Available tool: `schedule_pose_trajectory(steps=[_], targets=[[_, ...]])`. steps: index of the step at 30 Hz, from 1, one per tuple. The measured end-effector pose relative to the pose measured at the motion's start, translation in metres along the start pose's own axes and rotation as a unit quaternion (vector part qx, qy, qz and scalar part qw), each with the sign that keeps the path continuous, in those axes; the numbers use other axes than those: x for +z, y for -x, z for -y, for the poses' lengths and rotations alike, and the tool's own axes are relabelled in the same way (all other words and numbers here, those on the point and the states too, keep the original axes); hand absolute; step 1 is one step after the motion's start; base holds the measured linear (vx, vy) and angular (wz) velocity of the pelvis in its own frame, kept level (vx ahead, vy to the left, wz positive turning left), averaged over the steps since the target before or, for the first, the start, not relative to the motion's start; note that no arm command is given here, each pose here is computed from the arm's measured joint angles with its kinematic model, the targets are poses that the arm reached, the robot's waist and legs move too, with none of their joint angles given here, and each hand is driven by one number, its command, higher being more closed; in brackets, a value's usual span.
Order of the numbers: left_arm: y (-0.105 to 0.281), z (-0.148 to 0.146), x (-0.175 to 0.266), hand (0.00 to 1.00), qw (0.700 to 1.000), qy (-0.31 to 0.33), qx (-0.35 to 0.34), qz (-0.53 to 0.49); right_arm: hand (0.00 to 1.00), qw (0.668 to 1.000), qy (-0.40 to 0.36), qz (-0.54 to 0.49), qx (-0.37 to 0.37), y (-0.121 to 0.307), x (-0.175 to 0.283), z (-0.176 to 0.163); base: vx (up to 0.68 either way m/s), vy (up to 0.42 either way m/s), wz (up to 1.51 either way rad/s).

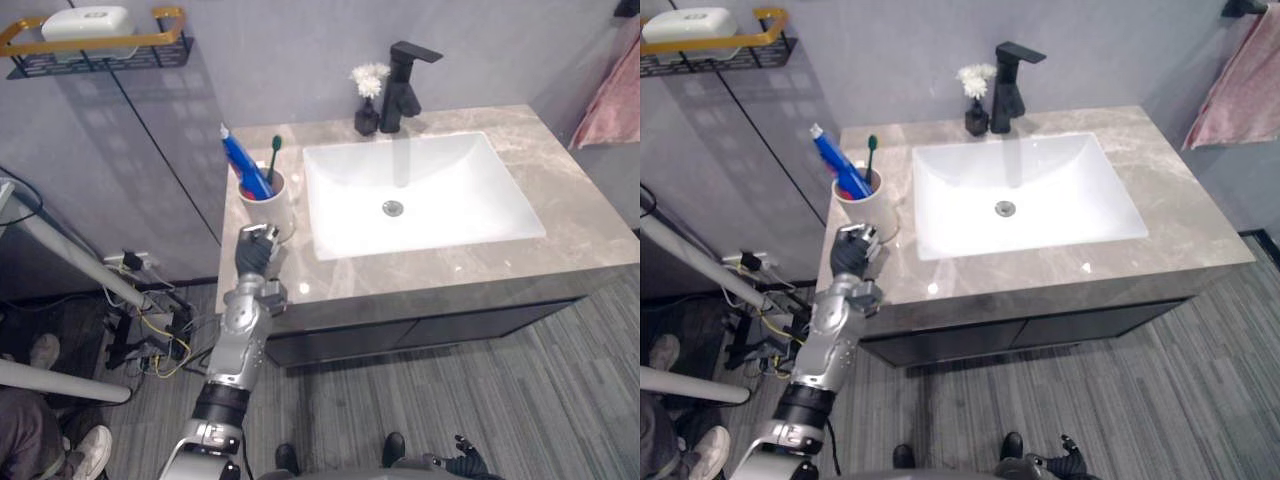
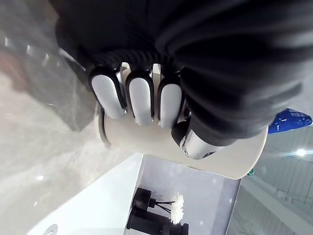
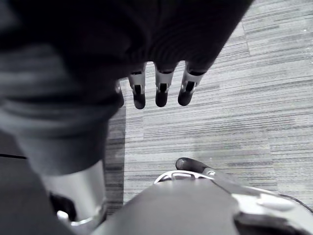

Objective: Organize washtable

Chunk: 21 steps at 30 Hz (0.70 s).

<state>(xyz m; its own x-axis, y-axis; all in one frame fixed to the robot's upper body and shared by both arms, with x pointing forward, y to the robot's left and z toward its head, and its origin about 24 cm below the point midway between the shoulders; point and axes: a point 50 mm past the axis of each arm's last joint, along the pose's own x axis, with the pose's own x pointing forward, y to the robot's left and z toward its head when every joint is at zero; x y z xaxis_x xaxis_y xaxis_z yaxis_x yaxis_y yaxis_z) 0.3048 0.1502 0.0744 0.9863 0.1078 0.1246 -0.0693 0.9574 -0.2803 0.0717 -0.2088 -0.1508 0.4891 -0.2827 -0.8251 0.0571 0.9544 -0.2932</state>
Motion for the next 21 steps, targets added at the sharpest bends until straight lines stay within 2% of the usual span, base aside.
schedule_pose_trajectory(steps=[7, 21], targets=[[-0.019, 0.004, 0.012, 1.0, 1.0, -0.014, -0.008, 0.015, 0.0, 1.0, -0.014, 0.007, -0.002, 0.0, 0.003, 0.001, 0.0, 0.0, -0.05], [-0.031, 0.006, 0.026, 1.0, 0.999, -0.013, -0.007, 0.041, 0.0, 0.999, -0.028, 0.019, -0.009, -0.001, 0.007, 0.006, -0.01, -0.001, -0.02]])
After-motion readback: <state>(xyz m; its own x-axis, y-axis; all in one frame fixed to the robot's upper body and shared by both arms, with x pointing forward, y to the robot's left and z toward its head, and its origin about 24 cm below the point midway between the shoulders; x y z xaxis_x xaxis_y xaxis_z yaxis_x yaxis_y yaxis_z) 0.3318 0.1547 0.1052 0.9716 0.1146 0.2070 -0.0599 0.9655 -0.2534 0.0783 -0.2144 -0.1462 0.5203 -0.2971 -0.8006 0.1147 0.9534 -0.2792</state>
